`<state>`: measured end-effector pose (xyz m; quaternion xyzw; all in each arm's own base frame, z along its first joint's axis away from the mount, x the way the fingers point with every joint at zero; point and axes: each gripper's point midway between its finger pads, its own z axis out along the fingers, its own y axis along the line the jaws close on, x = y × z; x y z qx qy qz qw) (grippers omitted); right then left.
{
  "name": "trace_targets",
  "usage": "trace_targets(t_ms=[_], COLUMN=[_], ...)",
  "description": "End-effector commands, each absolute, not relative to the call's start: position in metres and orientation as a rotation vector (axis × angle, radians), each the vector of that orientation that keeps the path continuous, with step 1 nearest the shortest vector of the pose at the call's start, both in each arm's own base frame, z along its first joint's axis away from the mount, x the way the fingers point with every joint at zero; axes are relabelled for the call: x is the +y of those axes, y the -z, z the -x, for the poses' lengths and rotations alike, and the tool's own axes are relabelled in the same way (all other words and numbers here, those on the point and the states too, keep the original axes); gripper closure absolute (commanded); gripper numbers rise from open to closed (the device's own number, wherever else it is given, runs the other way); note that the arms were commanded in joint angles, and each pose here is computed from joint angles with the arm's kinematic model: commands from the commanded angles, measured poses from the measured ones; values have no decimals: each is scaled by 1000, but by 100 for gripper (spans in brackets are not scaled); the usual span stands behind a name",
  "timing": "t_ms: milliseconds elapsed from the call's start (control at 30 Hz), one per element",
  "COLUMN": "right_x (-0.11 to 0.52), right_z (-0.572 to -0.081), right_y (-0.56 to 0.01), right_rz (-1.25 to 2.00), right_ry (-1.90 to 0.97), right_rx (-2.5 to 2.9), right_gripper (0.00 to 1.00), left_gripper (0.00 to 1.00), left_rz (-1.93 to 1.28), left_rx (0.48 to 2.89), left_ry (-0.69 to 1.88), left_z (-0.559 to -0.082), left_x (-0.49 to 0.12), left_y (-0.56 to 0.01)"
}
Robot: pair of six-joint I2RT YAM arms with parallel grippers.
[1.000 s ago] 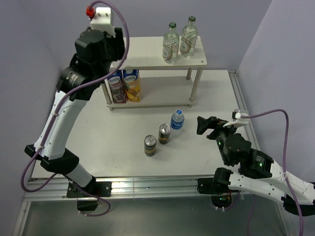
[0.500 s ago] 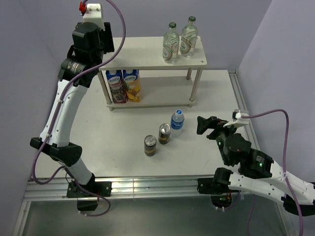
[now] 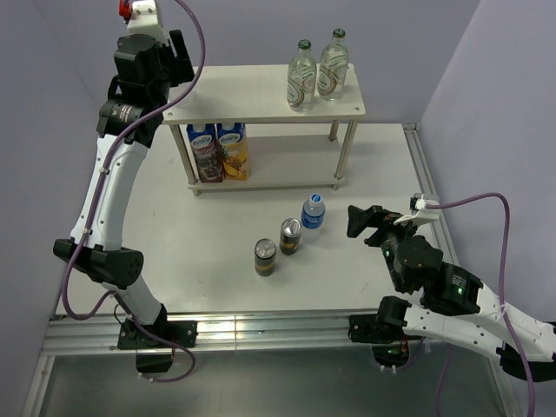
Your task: Place and organize the beverage onto the shelf
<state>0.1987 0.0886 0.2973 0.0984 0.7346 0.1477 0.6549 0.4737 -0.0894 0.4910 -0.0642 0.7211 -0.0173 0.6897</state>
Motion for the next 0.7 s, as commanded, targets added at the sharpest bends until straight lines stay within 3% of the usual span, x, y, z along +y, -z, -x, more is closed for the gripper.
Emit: trace_targets(t_ms=[0, 133, 667], right_x=[88, 88, 88], right_z=[-200, -200, -201], right_y=[-295, -295, -293], right_rz=[-240, -242, -245], right_ry=[-325, -324, -314], right_rx=[1663, 1663, 1663], right_gripper=[1, 1, 1], left_gripper=[24, 16, 14], left_rz=[155, 148, 141], left_rx=[1508, 1533, 1553], left_ry=[128, 138, 128], left_z=[-469, -476, -484], left_x=[-95, -97, -94], left_y=[-523, -513, -497])
